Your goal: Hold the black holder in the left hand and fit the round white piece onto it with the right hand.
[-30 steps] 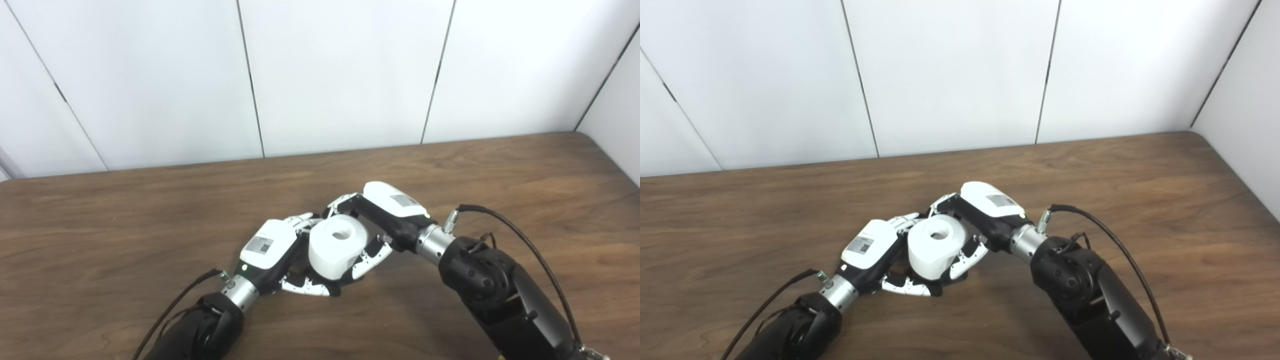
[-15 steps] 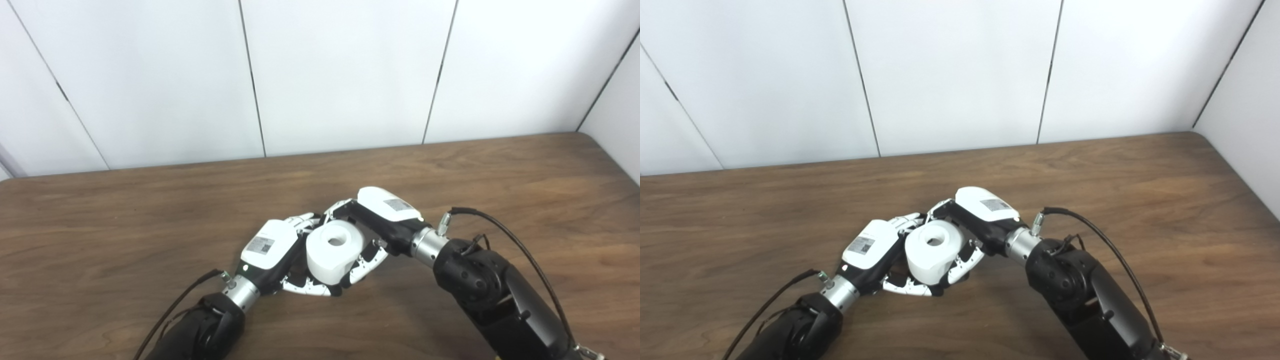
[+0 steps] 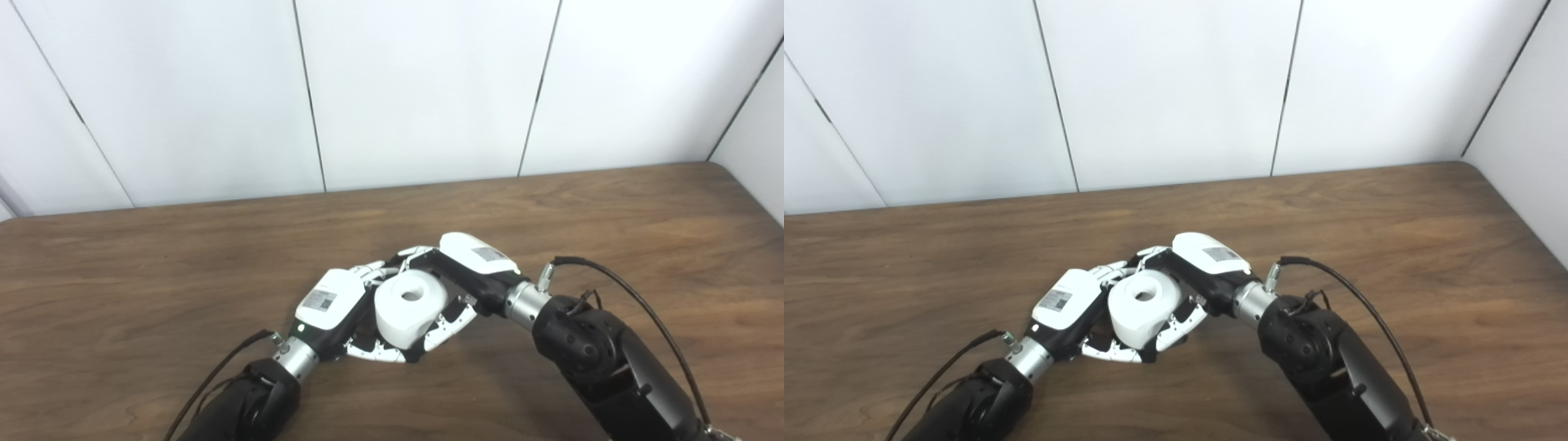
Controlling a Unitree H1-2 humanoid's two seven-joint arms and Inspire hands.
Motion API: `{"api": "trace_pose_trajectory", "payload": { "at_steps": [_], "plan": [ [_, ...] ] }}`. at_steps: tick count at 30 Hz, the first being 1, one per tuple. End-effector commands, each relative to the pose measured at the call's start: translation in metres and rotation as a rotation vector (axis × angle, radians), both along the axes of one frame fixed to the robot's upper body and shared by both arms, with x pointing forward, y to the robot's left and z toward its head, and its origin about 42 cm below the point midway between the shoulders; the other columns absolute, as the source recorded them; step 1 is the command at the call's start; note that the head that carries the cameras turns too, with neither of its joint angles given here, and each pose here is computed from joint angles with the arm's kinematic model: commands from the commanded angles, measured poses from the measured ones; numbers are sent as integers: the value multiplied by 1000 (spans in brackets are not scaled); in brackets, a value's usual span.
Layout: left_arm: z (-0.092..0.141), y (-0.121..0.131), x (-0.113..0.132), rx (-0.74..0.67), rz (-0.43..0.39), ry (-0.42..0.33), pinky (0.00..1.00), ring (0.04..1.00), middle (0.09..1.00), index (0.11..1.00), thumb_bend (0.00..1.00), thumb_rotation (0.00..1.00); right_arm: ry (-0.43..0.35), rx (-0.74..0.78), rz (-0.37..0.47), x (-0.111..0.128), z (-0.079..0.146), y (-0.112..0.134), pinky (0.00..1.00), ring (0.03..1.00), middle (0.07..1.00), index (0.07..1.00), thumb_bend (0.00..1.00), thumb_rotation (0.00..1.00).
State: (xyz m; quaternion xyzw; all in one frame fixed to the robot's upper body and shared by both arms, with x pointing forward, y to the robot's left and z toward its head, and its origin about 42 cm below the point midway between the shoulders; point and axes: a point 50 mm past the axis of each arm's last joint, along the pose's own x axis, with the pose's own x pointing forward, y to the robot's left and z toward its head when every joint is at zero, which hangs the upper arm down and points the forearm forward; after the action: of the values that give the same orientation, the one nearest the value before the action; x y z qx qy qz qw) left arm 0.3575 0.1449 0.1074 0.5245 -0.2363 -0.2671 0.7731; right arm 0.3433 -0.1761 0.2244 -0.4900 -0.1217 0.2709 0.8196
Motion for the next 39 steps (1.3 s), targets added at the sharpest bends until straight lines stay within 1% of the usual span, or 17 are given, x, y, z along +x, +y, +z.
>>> {"api": "trace_pose_trajectory", "payload": {
  "at_steps": [1, 5, 10, 15, 21, 25, 26, 29, 31, 32, 33, 35, 36, 38, 39],
  "plan": [
    [-51, 26, -19, 246, 55, 176, 836, 886, 829, 479, 525, 64, -55, 6, 3, 2, 19, 0, 595, 754, 840, 960, 878, 270],
    [-51, 27, -18, 241, 51, 179, 834, 886, 829, 479, 525, 63, -56, 6, -3, 2, 21, -1, 596, 745, 824, 932, 877, 262],
    [-50, 25, -17, 244, 50, 185, 842, 889, 834, 479, 525, 63, -66, 21, -5, 2, 20, -5, 591, 738, 819, 920, 886, 248],
    [-50, 25, -17, 250, 53, 182, 840, 889, 834, 480, 525, 64, -68, 38, -2, 3, 23, -8, 612, 759, 833, 926, 887, 229],
    [-49, 25, -17, 250, 53, 186, 844, 892, 837, 480, 525, 64, -85, 58, 1, 3, 28, -11, 608, 754, 829, 922, 896, 207],
    [-49, 25, -16, 250, 51, 183, 839, 889, 836, 480, 525, 64, -81, 59, 8, 3, 33, -18, 618, 767, 840, 948, 915, 208],
    [-49, 25, -16, 250, 51, 186, 843, 890, 836, 480, 525, 64, -66, 39, 17, 2, 36, -22, 619, 782, 862, 975, 931, 215],
    [-48, 26, -16, 243, 52, 192, 849, 893, 836, 480, 525, 63, 4, -37, 33, 1, 46, -38, 604, 786, 888, 996, 958, 225],
    [-49, 27, -16, 239, 53, 189, 845, 890, 834, 480, 525, 63, 61, -69, 30, 0, 52, -49, 658, 843, 932, 999, 987, 191],
    [-49, 27, -15, 240, 54, 190, 844, 891, 834, 480, 525, 63, 86, -84, 29, -1, 55, -55, 662, 855, 946, 1000, 985, 160],
    [-49, 27, -15, 241, 54, 191, 844, 891, 835, 480, 525, 63, 102, -93, 29, -1, 57, -60, 653, 859, 957, 1000, 965, 108],
    [-48, 28, -15, 241, 54, 193, 845, 891, 836, 480, 525, 63, 116, -99, 27, 0, 58, -67, 644, 857, 961, 1000, 942, 67],
    [-48, 28, -15, 244, 55, 192, 844, 892, 836, 480, 525, 63, 119, -98, 20, 1, 58, -72, 647, 853, 948, 975, 905, 27],
    [-48, 29, -14, 245, 61, 195, 844, 893, 837, 480, 525, 64, 104, -70, -14, 4, 57, -79, 673, 829, 887, 884, 817, 7],
    [-48, 29, -14, 246, 65, 196, 847, 895, 837, 480, 525, 64, 83, -36, -37, 6, 55, -80, 674, 806, 847, 827, 773, 2]
  ]
}}
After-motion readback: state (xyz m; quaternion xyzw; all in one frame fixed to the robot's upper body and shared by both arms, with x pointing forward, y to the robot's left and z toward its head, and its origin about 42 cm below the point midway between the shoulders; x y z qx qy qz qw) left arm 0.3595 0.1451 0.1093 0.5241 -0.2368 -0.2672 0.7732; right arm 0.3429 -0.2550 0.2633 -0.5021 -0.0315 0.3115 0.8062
